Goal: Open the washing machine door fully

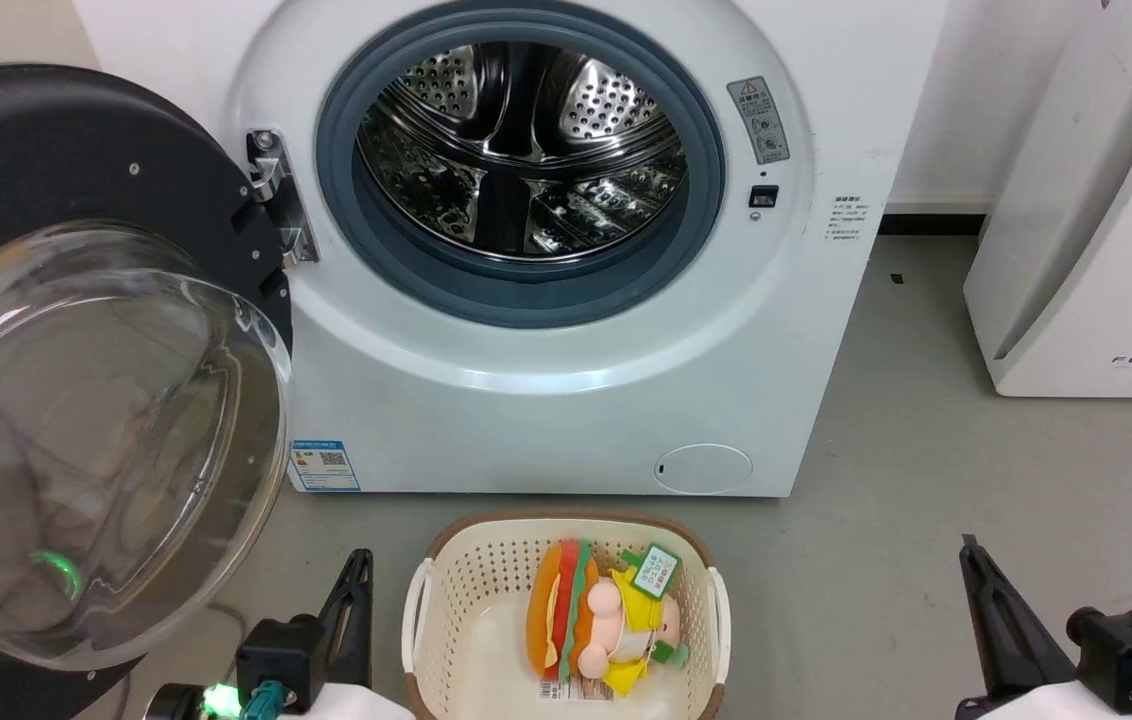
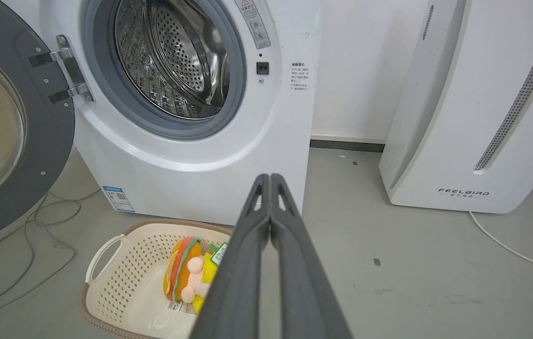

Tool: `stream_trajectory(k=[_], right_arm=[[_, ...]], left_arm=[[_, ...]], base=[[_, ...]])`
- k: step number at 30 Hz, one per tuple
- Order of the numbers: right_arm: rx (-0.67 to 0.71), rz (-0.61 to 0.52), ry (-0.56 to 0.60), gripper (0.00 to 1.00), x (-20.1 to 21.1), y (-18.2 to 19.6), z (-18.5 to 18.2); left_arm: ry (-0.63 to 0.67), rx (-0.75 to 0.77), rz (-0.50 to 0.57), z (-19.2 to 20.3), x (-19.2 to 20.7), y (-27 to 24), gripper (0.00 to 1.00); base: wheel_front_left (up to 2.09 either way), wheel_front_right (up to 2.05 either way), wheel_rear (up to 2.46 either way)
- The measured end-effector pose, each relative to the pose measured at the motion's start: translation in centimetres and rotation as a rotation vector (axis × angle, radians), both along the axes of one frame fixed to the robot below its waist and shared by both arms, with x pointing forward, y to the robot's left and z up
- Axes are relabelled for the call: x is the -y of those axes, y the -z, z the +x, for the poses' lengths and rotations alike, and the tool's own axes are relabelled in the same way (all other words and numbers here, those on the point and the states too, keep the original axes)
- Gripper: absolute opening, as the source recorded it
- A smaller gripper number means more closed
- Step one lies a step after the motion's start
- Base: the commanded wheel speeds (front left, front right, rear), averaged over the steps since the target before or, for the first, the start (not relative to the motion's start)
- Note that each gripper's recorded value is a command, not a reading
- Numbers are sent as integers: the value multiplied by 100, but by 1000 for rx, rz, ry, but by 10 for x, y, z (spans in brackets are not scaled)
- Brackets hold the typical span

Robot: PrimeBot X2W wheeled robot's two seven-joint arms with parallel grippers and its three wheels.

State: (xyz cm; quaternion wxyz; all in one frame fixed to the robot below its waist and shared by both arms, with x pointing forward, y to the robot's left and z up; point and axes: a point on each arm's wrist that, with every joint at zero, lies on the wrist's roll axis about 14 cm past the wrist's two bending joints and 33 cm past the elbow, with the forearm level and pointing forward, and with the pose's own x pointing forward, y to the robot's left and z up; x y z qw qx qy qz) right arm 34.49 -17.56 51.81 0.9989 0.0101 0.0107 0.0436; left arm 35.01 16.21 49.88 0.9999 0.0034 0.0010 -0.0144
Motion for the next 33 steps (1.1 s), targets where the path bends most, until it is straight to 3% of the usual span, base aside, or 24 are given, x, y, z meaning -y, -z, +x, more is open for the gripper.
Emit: stream_trajectory(k=[33], right_arm=[[-3, -30, -15, 0, -5, 0, 8]], left_arm=[[-8, -14, 12, 6, -4, -6, 0]], base=[[0, 0, 0]])
